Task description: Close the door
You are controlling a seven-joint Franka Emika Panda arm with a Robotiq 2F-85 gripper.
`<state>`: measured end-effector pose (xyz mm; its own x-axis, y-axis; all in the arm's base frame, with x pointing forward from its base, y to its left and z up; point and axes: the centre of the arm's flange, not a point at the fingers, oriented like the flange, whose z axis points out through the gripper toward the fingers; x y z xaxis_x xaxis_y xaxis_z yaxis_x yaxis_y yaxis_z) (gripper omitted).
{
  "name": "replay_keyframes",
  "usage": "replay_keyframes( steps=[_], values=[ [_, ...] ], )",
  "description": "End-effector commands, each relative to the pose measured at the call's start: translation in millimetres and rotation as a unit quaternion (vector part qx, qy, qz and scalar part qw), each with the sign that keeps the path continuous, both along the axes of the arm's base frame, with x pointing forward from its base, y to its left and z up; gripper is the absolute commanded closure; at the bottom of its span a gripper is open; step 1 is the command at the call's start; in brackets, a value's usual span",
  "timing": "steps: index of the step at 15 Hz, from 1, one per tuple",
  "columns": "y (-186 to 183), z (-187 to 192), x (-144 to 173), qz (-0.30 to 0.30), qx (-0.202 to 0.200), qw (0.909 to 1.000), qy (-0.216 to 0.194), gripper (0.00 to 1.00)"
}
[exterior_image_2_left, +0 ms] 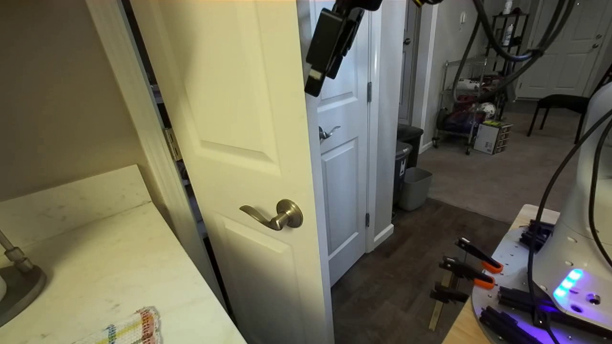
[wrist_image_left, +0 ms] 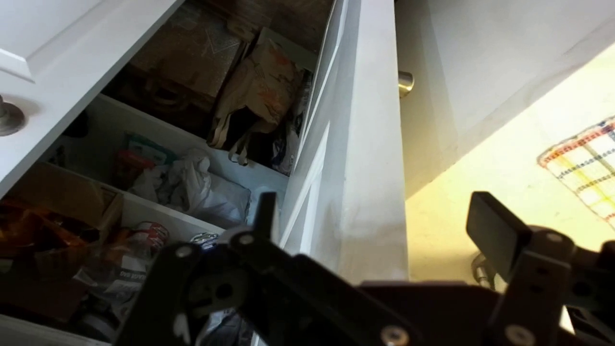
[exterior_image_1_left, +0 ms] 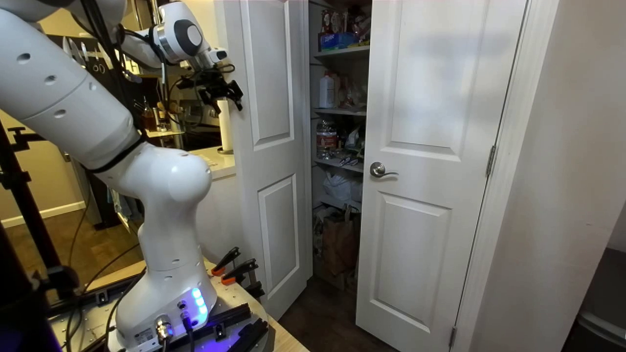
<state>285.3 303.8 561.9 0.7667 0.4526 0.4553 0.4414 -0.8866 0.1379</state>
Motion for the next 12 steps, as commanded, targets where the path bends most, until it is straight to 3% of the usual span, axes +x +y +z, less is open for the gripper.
replay_keyframes(
  steps=[1, 6, 12],
  values=[
    [17, 10, 10, -0.043, 0.017, 0.9988, -0.017, 0.0],
    [27, 20, 10, -0.072, 0.042, 0.9952, -0.051, 0.0],
    [8, 14, 19, -0.133, -0.001, 0.9864, -0.097, 0.0]
  ],
)
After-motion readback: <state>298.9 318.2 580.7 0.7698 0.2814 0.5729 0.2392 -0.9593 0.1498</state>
